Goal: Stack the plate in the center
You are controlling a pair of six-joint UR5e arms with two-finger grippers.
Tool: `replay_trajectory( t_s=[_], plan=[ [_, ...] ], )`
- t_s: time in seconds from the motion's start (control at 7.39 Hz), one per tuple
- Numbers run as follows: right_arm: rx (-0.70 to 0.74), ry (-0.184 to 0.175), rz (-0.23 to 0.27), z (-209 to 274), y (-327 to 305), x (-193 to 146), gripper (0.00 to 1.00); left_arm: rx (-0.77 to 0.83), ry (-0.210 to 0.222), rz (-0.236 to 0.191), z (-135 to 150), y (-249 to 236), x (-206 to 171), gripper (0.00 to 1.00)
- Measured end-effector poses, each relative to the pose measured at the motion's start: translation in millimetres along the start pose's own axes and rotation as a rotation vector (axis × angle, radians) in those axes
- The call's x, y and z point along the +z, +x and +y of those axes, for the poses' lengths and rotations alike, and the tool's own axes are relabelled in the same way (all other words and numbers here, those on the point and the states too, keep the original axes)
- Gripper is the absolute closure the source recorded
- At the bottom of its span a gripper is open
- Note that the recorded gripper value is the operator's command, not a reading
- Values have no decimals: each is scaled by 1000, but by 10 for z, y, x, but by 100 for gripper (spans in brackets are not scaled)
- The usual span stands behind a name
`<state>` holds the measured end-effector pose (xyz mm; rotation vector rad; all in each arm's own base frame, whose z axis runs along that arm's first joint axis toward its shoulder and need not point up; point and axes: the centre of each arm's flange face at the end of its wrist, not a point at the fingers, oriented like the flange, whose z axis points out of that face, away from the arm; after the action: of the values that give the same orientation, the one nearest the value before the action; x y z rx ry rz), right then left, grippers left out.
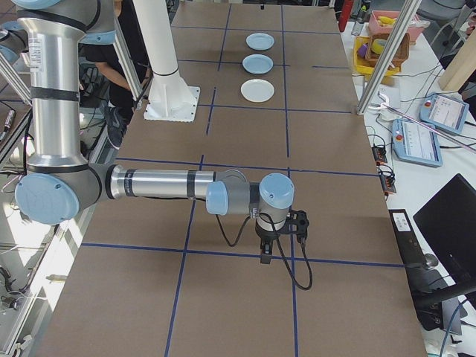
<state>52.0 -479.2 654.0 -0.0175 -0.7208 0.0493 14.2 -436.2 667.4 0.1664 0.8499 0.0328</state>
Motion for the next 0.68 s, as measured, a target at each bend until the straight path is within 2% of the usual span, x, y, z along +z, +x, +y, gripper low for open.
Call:
replay_trajectory(
  t_s=[0.41, 0.68],
  plan=[
    [-1, 0, 1, 0, 1, 0, 0, -80, -14, 53, 190, 171, 602, 2],
    [0, 0, 0, 0, 0, 0, 0, -99, -33, 74, 161, 303, 860, 7]
  ],
)
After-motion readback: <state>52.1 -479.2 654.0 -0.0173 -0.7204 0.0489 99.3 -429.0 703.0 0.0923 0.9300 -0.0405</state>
